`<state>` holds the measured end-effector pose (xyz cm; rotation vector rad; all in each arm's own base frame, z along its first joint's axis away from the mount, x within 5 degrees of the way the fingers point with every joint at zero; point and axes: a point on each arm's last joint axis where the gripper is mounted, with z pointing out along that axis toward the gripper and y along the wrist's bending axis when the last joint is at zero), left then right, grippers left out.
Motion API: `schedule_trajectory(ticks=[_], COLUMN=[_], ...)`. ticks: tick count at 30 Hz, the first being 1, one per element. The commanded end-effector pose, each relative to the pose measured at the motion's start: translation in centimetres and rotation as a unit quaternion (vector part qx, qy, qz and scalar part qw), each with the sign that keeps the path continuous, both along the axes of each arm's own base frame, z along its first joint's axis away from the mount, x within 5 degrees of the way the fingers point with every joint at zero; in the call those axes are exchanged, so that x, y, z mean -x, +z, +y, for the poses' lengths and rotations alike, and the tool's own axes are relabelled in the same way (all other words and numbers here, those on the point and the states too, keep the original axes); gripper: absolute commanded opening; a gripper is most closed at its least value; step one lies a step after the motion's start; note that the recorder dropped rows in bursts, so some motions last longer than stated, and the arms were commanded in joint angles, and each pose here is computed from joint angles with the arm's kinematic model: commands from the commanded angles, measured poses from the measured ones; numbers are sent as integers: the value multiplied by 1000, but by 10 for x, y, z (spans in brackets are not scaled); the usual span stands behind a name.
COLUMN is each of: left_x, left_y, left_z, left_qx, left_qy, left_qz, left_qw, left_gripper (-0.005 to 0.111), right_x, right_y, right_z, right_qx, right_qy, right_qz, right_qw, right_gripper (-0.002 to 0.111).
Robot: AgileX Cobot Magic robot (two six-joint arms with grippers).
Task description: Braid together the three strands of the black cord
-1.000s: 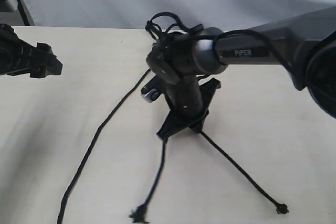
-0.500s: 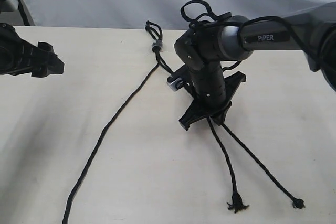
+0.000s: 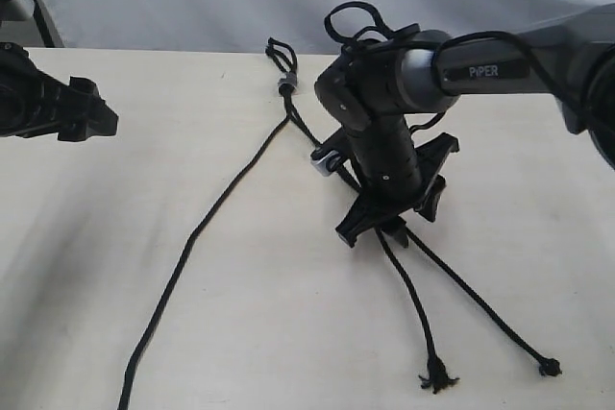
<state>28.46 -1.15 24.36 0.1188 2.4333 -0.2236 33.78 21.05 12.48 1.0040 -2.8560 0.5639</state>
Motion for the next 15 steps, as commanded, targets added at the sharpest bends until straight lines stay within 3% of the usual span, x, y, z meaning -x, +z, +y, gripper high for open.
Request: schedule_trajectory(ticks=[1, 7, 10, 15], left_x=[2, 2, 2, 2], left_y=[1, 1, 1, 1], left_z=[-1, -1, -1, -1], left_qx=[1, 0, 1, 2], left_qy=[-2, -3, -2, -1], left_qz=[-1, -1, -2, -2], left_qw=[1000, 1000, 1000, 1000], left_gripper=[80, 80, 80, 80], right_x=[-2, 1, 11, 31], right_y=[41, 91, 94, 80], right_z=[0, 19, 38, 72], right_qx=[-27, -181, -247, -291], right_qy=[1, -12, 15, 41], right_qz=[-55, -96, -70, -30], right_qw=[998, 979, 966, 955], right_gripper=[46, 46, 46, 46])
